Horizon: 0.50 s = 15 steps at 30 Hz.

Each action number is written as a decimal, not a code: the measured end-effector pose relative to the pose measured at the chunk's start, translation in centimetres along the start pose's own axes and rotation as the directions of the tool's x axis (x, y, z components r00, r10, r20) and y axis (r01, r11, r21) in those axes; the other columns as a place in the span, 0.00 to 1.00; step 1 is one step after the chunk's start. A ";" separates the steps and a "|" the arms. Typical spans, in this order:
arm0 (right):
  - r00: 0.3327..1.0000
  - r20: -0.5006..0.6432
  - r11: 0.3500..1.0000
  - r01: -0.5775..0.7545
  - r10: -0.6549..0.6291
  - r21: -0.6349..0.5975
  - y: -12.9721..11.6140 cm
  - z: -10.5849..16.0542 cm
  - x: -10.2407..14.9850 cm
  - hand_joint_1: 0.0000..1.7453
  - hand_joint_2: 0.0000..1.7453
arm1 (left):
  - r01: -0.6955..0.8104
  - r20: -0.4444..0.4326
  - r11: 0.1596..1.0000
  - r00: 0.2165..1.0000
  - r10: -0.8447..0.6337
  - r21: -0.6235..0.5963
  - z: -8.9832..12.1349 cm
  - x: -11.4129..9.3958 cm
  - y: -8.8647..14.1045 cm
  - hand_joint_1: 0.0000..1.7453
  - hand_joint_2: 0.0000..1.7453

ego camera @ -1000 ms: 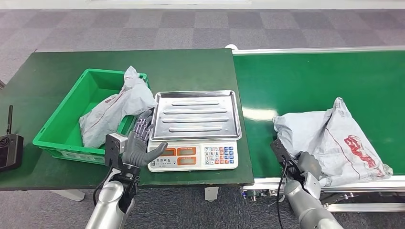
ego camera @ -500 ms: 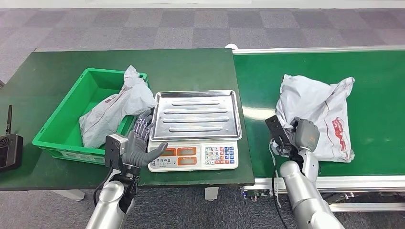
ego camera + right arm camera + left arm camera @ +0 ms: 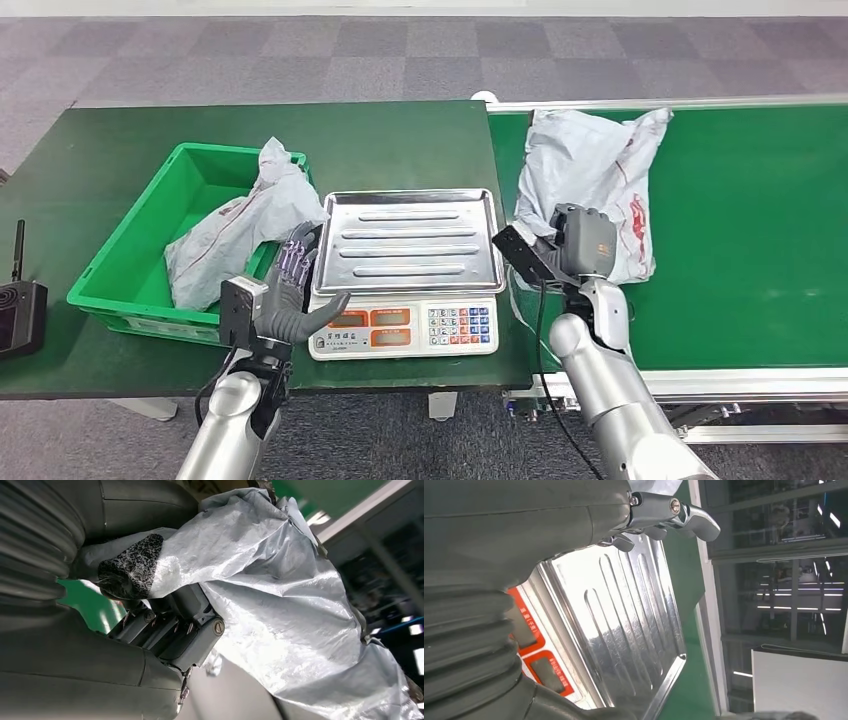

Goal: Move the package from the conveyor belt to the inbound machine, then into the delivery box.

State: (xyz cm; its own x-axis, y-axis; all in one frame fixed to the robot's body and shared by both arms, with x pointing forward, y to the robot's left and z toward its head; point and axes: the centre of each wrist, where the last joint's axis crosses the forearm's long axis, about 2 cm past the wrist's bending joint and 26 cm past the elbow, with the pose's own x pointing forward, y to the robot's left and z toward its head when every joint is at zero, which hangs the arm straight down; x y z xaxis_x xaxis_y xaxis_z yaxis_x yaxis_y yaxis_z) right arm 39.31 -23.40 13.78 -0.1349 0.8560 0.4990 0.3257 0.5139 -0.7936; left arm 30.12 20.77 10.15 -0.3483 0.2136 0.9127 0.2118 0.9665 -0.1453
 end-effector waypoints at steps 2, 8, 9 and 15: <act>0.998 0.055 0.999 0.013 -0.015 0.031 0.5 -0.2 1.7 1.00 1.00 | 0.007 0.005 1.000 1.000 -0.007 0.002 -0.1 0.0 0.1 0.00 1.00; 0.965 0.238 0.985 0.072 -0.108 0.154 2.5 -0.1 9.9 1.00 1.00 | 0.015 0.018 1.000 1.000 -0.015 0.007 -0.6 0.3 0.2 0.00 1.00; 0.957 0.263 0.983 0.077 -0.119 0.166 2.7 0.1 11.0 1.00 1.00 | 0.016 0.018 1.000 1.000 -0.016 0.008 -0.7 0.3 0.2 0.00 1.00; 0.930 0.329 0.972 0.095 -0.164 0.215 3.3 0.6 14.2 1.00 1.00 | 0.019 0.019 1.000 1.000 -0.019 0.012 -0.7 0.3 0.3 0.00 1.00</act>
State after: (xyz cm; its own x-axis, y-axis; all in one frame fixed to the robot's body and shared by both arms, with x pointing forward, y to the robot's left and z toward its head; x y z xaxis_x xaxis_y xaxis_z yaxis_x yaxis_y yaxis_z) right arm 37.93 -9.56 18.04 -0.4872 0.7298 0.4795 0.1020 0.5929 -0.7988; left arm 30.70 20.99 10.63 -0.3698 0.1976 0.9078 0.1938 0.9720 -0.1327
